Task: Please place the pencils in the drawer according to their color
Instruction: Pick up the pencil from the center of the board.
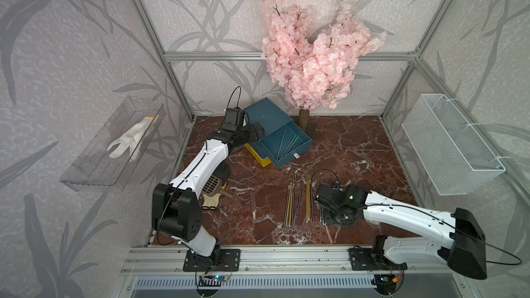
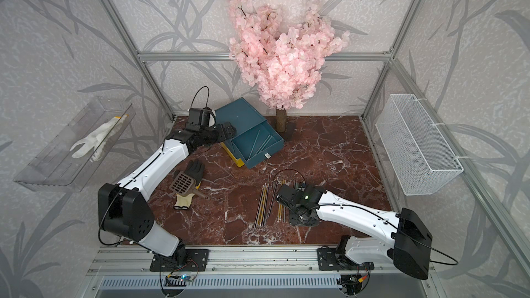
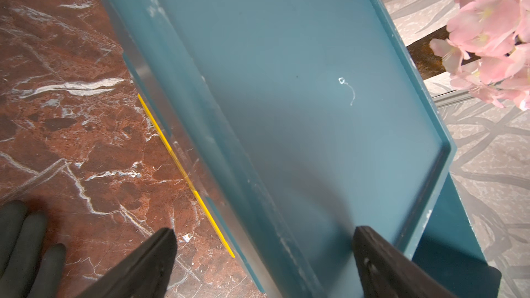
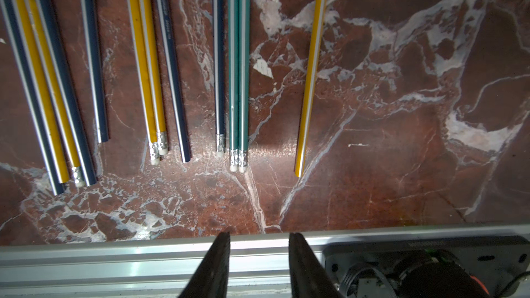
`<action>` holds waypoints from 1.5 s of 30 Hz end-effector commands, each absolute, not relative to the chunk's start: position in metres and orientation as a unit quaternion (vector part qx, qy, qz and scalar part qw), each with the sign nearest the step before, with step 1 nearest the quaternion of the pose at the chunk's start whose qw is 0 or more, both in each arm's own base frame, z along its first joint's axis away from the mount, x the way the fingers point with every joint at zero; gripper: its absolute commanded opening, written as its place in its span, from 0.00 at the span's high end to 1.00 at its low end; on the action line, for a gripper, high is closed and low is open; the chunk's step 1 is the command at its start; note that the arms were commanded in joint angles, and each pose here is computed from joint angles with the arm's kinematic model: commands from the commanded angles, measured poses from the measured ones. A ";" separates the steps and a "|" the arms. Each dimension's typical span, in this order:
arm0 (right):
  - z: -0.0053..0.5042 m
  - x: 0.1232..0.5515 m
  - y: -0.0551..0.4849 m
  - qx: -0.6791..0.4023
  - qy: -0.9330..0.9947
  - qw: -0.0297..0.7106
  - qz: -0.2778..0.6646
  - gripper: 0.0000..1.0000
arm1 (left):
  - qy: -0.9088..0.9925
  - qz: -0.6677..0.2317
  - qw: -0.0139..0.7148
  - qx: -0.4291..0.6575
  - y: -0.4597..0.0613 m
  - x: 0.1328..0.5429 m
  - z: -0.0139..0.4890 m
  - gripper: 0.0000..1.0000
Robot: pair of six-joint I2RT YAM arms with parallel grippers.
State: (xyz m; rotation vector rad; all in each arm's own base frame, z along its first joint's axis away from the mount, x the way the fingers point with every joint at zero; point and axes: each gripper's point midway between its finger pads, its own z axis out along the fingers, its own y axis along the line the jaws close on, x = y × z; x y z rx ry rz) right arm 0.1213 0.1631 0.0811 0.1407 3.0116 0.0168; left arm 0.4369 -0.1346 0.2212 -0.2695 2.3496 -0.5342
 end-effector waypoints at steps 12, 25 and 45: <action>0.049 0.134 0.174 0.034 0.997 0.063 -0.013 0.68 | 0.910 -0.204 0.347 -0.103 -0.131 0.427 0.221 0.00; 0.034 0.136 0.168 0.042 0.998 0.049 -0.014 0.75 | 0.910 -0.200 0.350 -0.101 -0.130 0.428 0.224 0.00; 0.009 0.135 0.161 0.053 0.998 0.026 -0.014 0.79 | 0.911 -0.198 0.347 -0.102 -0.130 0.430 0.220 0.00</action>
